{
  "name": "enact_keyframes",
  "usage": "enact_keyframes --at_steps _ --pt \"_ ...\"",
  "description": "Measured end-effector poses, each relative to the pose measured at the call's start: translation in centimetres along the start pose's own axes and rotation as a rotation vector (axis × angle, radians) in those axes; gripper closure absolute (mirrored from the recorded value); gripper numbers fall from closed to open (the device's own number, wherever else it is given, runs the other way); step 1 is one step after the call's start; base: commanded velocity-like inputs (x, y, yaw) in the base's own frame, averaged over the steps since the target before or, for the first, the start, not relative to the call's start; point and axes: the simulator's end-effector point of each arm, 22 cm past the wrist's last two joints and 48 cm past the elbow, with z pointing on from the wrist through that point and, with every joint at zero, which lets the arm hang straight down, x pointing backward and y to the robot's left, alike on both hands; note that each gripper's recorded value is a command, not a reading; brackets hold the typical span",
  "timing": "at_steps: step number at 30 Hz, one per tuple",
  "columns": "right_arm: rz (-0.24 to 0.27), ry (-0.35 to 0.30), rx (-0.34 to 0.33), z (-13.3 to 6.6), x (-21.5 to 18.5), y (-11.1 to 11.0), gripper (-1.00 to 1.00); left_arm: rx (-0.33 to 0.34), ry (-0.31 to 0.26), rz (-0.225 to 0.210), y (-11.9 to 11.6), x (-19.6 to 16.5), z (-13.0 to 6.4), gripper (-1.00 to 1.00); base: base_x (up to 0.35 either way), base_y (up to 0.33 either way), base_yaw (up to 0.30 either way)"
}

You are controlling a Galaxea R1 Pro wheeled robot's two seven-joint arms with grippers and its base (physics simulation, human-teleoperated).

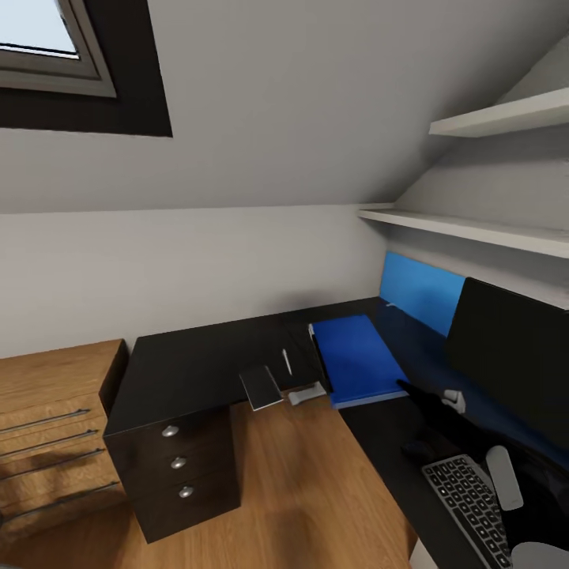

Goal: In the bedroom, organize the workspace by keeping the computer under the desk, ensuring the monitor is on the desk, placing the keyboard on the desk next to the monitor, placing the mouse on the desk next to the keyboard, moving the folder from the swivel chair onto the desk next to the mouse, stacking the notebook on top of the folder with the pen on top of the notebook, and positioning the swivel chair next to the desk.

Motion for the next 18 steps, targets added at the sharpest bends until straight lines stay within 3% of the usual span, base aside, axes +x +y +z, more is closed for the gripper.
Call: enact_keyframes --at_steps 6,8,13,18 --pt "0.010 0.003 0.019 0.1 0.4 -0.6 1.00 0.001 0.000 0.000 0.0 0.0 0.0 -1.00 0.000 -0.066 0.000" --pt "0.013 0.005 0.061 0.1 0.6 -1.6 1.00 0.001 0.000 0.000 0.0 0.0 0.0 -1.00 0.000 -0.014 0.000" --pt "0.013 -0.003 0.238 -0.5 0.6 -5.6 1.00 0.001 0.000 0.001 0.0 0.0 0.0 -1.00 0.000 -0.004 0.000" --pt "-0.009 -0.038 0.297 -0.8 -0.2 -6.9 1.00 0.001 0.000 0.001 0.0 0.0 0.0 -1.00 0.000 0.000 0.000"
